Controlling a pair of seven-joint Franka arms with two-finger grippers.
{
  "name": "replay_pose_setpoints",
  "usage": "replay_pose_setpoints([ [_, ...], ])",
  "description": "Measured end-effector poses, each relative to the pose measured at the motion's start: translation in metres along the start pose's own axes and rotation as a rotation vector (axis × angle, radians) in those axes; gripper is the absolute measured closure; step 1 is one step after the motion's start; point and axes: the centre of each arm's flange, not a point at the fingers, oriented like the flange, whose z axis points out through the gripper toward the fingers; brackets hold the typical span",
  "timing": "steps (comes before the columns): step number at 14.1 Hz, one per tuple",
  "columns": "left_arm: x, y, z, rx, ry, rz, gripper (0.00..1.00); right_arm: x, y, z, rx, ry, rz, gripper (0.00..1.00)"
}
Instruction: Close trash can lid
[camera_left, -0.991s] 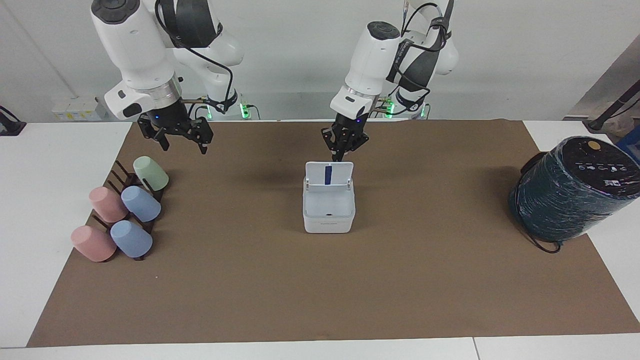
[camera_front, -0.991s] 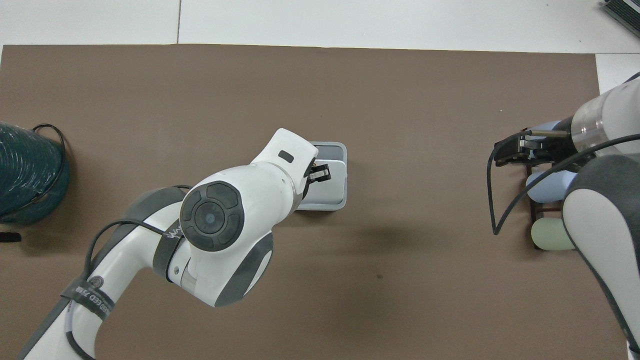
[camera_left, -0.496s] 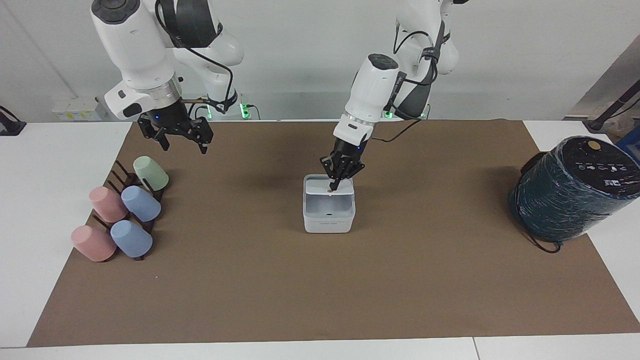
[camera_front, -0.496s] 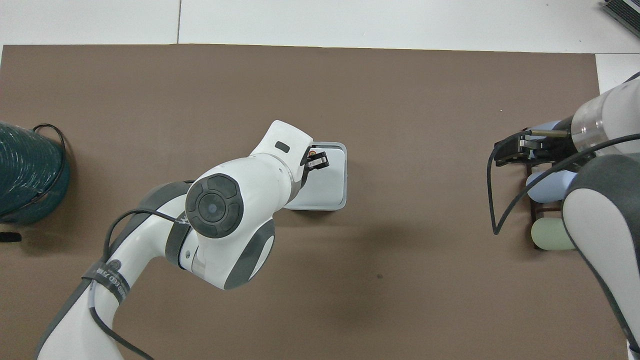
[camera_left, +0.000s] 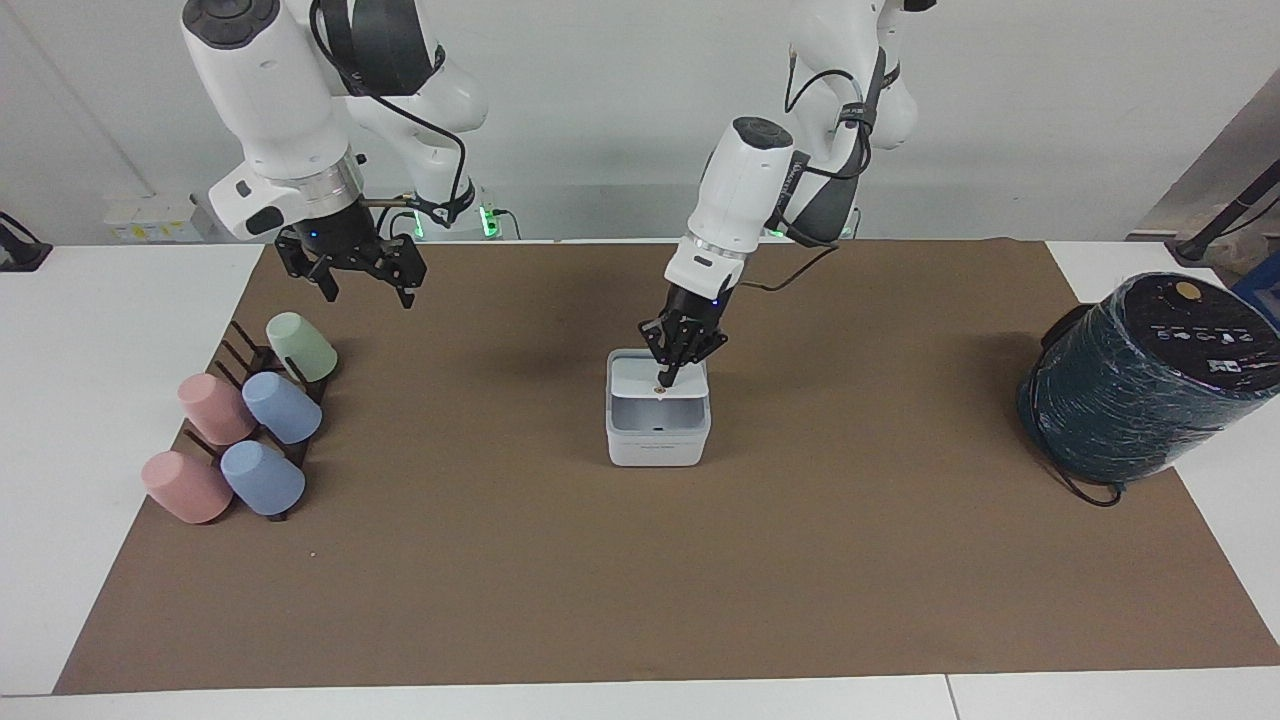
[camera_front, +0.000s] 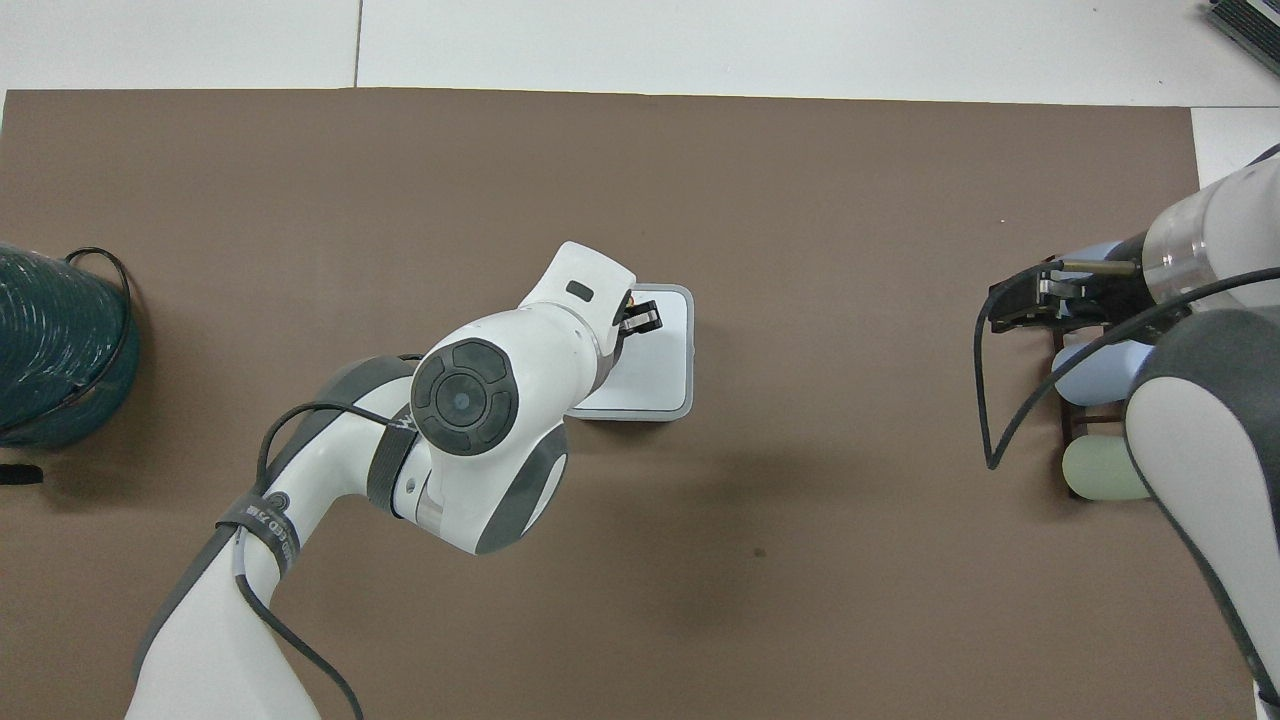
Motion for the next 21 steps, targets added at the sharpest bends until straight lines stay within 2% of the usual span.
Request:
replay_pose_setpoints([
  [10,0.002,0.001,0.005,0.002,-0.001,-0.001,0.99,0.0,0.0,0.0,0.0,0.0,0.0,0.0],
  [13,0.017,0.004,-0.003,0.07,-0.07,-0.014,0.99,0.0,0.0,0.0,0.0,0.0,0.0,0.0],
  [16,0.056,-0.008,-0.03,0.151,-0.151,-0.017,0.99,0.0,0.0,0.0,0.0,0.0,0.0,0.0],
  [21,0.104,-0.063,-0.083,0.223,-0.278,0.099,0.99,0.0,0.0,0.0,0.0,0.0,0.0,0.0],
])
